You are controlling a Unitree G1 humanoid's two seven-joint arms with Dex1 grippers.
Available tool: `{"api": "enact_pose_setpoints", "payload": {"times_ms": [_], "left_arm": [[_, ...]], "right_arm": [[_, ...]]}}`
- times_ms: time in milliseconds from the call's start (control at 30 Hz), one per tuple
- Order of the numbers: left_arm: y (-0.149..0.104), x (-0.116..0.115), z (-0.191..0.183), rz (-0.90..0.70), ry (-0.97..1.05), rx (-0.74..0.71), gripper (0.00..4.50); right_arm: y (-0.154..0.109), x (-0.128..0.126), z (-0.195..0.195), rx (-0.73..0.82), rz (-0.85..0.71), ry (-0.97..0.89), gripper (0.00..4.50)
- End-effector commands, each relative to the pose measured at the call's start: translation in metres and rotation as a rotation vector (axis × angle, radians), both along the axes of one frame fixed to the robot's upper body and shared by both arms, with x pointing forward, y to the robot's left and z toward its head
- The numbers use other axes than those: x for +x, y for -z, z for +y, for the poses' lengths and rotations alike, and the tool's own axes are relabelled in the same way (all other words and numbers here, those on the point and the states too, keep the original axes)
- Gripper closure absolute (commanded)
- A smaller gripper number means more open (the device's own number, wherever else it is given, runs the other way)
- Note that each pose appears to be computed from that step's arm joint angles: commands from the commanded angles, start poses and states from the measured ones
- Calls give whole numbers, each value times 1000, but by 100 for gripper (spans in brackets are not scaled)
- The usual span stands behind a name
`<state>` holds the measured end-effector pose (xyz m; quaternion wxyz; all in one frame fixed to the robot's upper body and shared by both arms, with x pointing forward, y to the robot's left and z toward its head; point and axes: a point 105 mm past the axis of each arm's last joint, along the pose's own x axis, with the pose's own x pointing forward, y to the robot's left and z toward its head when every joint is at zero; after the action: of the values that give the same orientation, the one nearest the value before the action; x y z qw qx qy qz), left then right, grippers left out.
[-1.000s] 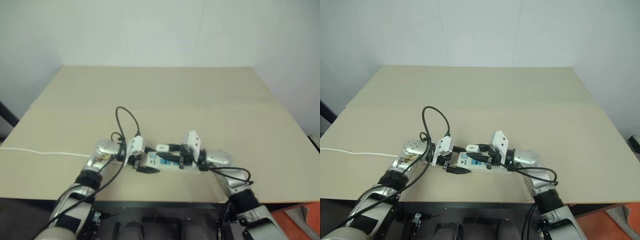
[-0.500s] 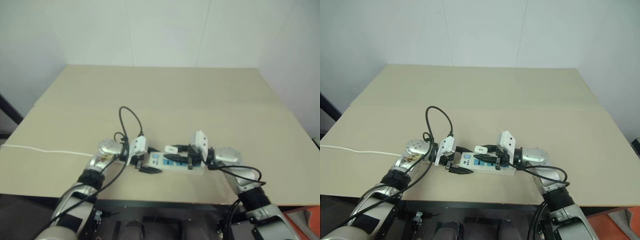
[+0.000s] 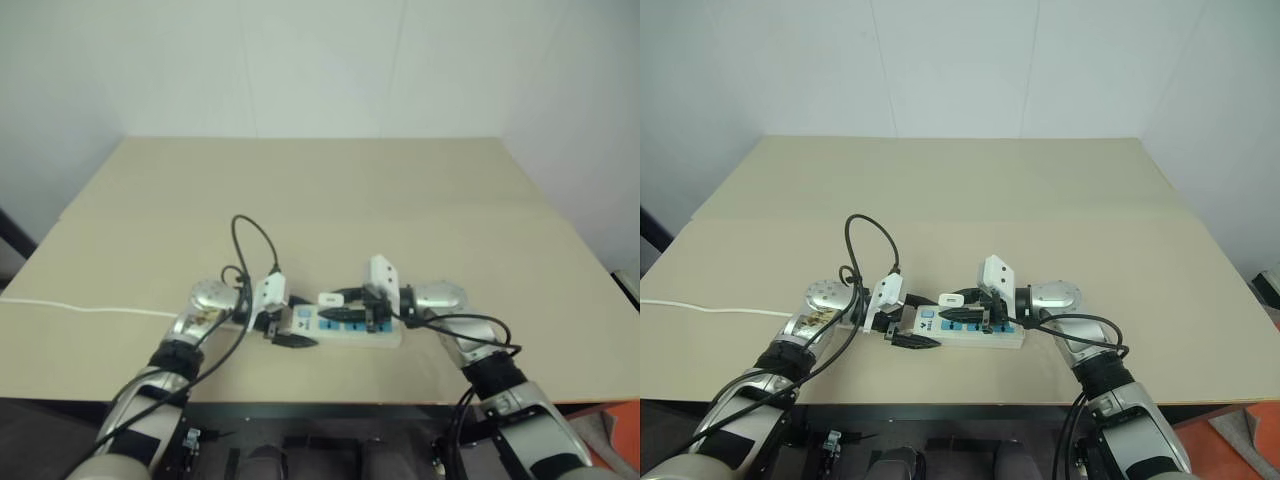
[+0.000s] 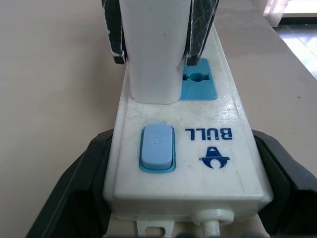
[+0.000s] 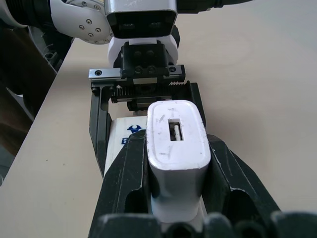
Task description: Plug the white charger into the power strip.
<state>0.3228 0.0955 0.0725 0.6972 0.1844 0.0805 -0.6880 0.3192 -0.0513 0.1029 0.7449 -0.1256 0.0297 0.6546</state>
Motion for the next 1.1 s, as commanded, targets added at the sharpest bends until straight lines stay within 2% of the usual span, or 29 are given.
{"api": "enact_pose_setpoints", "payload": {"times_ms": [33, 267, 600, 700, 733, 800, 1000, 1100], "left_arm": [[9, 0, 16, 18, -43, 55, 119], [8, 1, 16, 20, -46, 53, 119], [10, 2, 6, 24, -47, 32, 119], [4, 4, 5, 13, -55, 0, 119], [-1, 5, 5, 5, -54, -16, 47], [-11, 6, 6, 0, -53, -48, 2], [-62, 4, 15, -23, -57, -175, 2], [-87, -10, 30, -8, -25, -206, 2]], "right_arm": [[58, -14, -16, -165, 188, 16, 337], [57, -18, -17, -135, 195, 24, 337], [38, -13, -26, -49, 147, 136, 3], [28, -14, -36, -25, 120, 173, 3], [23, -14, -39, -5, 107, 192, 0], [12, -14, -44, 29, 85, 230, 0], [-36, -25, -69, 112, -43, 301, 0], [-59, -37, -90, 132, -91, 353, 0]]}}
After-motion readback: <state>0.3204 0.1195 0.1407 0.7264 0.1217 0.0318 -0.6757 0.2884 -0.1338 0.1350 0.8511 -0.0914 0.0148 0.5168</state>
